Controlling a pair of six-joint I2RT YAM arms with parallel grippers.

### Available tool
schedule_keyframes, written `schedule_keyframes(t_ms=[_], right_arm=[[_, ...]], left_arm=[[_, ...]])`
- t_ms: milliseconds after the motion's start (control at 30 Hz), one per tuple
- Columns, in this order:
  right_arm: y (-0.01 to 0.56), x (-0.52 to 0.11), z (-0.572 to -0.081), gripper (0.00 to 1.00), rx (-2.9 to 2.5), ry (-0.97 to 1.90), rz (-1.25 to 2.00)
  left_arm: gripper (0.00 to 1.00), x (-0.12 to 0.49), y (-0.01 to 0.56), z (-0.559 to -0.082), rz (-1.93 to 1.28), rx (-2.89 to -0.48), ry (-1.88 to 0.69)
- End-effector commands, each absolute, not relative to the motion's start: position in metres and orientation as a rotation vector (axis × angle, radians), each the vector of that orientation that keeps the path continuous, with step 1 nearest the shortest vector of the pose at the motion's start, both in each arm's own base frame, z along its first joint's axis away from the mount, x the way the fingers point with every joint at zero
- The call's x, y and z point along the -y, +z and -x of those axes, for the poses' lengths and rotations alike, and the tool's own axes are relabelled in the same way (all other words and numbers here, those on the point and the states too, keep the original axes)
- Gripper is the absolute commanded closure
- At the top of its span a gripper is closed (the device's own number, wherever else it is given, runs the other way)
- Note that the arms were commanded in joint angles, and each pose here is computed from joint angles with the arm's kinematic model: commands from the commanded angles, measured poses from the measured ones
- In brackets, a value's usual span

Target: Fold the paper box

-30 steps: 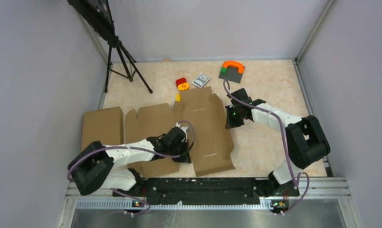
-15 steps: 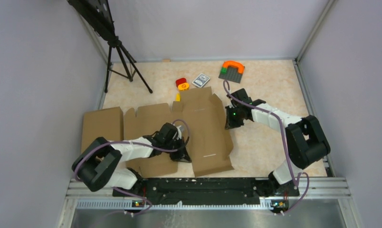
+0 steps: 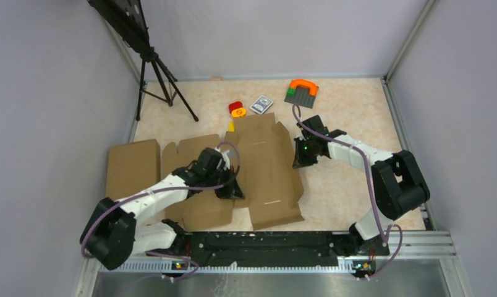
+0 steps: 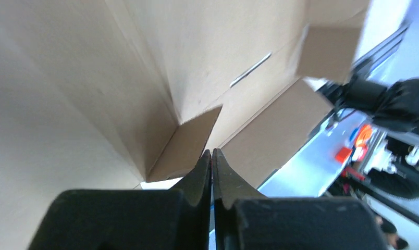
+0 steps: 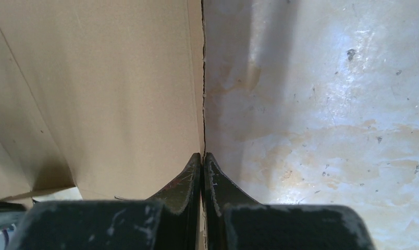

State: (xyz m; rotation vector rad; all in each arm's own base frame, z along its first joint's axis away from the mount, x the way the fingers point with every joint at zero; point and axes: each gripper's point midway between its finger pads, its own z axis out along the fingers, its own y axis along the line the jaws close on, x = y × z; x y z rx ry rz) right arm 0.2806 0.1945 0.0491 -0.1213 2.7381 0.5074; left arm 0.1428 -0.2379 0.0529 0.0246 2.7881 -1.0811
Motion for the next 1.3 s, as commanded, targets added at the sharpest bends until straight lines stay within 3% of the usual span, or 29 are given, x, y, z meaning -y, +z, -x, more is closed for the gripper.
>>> schedule_keyframes(t_ms=[0, 167, 267, 333, 533, 767, 1033, 1267], right_arm=[[0.050, -0.180, -0.290, 1.00, -2.712, 0.465, 0.024], [0.050, -0.157, -0.292, 1.00, -2.709, 0.428, -0.057], [0.053, -0.142, -0.291, 1.00, -2.697, 0.395, -0.104], [0.056, -0.135, -0.289, 1.00, -2.687, 0.367, -0.117], [0.062, -0.119, -0.287, 1.00, -2.661, 0.325, -0.150], [0.060, -0.128, -0.287, 0.92, -2.680, 0.382, -0.102], [0.068, -0.138, -0.286, 0.89, -2.688, 0.456, -0.058], [0.063, -0.142, -0.285, 0.87, -2.703, 0.491, -0.042]], left_arm=[[0.95, 0.209, 0.103, -0.179, -0.006, -2.647, -0.994], [0.51, 0.158, 0.124, -0.209, 0.156, -2.550, -0.828], [0.31, 0.128, 0.127, -0.221, 0.277, -2.508, -0.785], [0.20, 0.115, 0.132, -0.230, 0.341, -2.462, -0.787], [0.03, 0.047, 0.134, -0.257, 0.648, -2.346, -0.630], [0.01, -0.002, 0.131, -0.297, 0.797, -2.223, -0.511], [0.02, -0.020, 0.096, -0.316, 0.826, -2.276, -0.413], [0.11, 0.018, 0.068, -0.315, 0.756, -2.402, -0.703]])
